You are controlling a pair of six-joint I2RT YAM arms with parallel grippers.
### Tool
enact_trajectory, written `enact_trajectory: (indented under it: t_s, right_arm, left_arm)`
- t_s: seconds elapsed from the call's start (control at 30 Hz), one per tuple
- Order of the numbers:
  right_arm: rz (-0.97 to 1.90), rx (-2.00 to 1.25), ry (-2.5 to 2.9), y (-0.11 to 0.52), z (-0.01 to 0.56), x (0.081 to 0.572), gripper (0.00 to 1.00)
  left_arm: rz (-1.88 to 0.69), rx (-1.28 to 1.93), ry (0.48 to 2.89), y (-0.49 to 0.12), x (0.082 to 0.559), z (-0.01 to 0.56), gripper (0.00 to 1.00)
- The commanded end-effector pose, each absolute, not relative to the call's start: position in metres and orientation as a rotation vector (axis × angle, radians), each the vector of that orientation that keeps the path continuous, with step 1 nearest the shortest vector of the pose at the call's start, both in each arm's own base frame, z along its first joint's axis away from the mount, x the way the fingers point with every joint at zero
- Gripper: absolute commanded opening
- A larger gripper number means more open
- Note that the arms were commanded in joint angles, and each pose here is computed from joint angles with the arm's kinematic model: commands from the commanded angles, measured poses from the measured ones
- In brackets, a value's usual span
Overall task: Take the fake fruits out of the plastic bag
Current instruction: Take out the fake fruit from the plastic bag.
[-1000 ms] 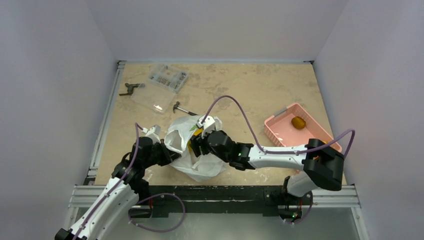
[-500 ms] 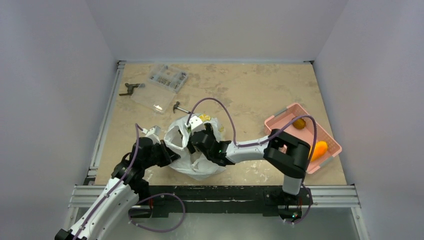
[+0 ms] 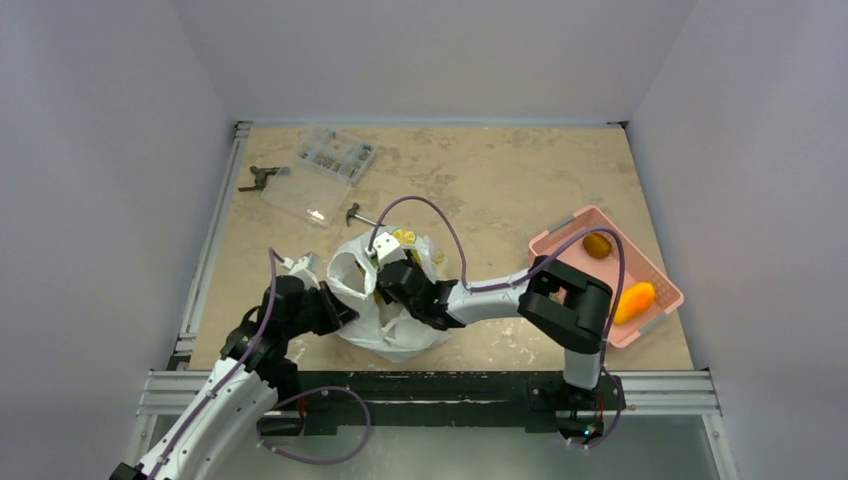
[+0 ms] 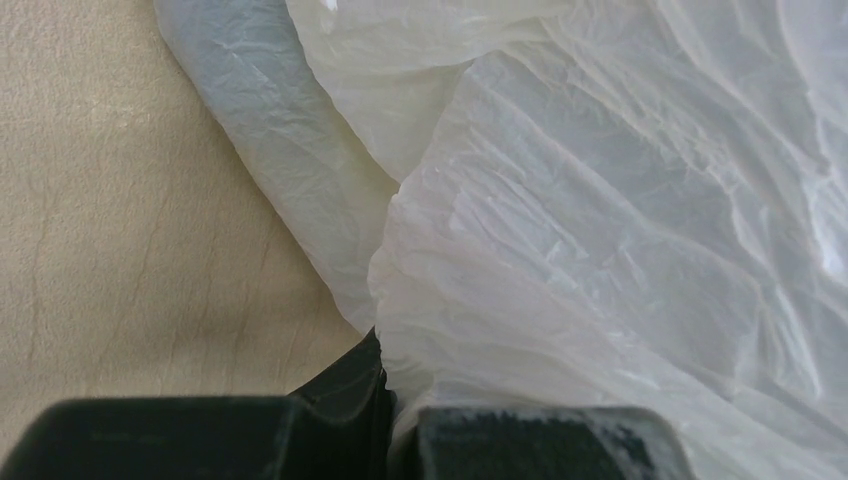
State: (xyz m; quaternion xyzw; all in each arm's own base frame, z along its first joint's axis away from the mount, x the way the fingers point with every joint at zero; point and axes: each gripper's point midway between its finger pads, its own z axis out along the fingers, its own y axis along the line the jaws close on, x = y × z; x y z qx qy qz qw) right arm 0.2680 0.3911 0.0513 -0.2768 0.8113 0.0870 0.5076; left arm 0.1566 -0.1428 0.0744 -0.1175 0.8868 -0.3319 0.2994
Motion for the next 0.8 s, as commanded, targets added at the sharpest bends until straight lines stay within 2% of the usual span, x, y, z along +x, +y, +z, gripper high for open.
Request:
enact_trajectory:
  t_s: [0.0,0.2,0.4,0.6,0.77]
  right_arm:
    - [0.416,-0.668,1.848,0.405,0.116,0.257,0.1]
    - [0.766,-0.711,1.75,0.406,0.167,0.21,0.0]
    - [0.998,-0.783,1.693,0.41,0.195,0.174,0.0]
    - [0.983,-0.777,1.661,0.386,0.223,0.167,0.0]
    - [0.825,-0.594,1.612,0.322,0.253,0.181,0.0]
  left_arm:
    - [-0.869,-0.299,2.303,-0.14,0.164,0.091,0.0]
    - [-0.864,-0.296,2.286,-0.139,0.165,0.103,0.0]
    - [-0.891,-0.306,2.257,-0.144,0.174,0.114,0.0]
    - [-0.835,-0.238,2.285,-0.145,0.183,0.129,0.0]
    - [-0.723,-0.2,2.307,-0.134,0.188,0.134,0.0]
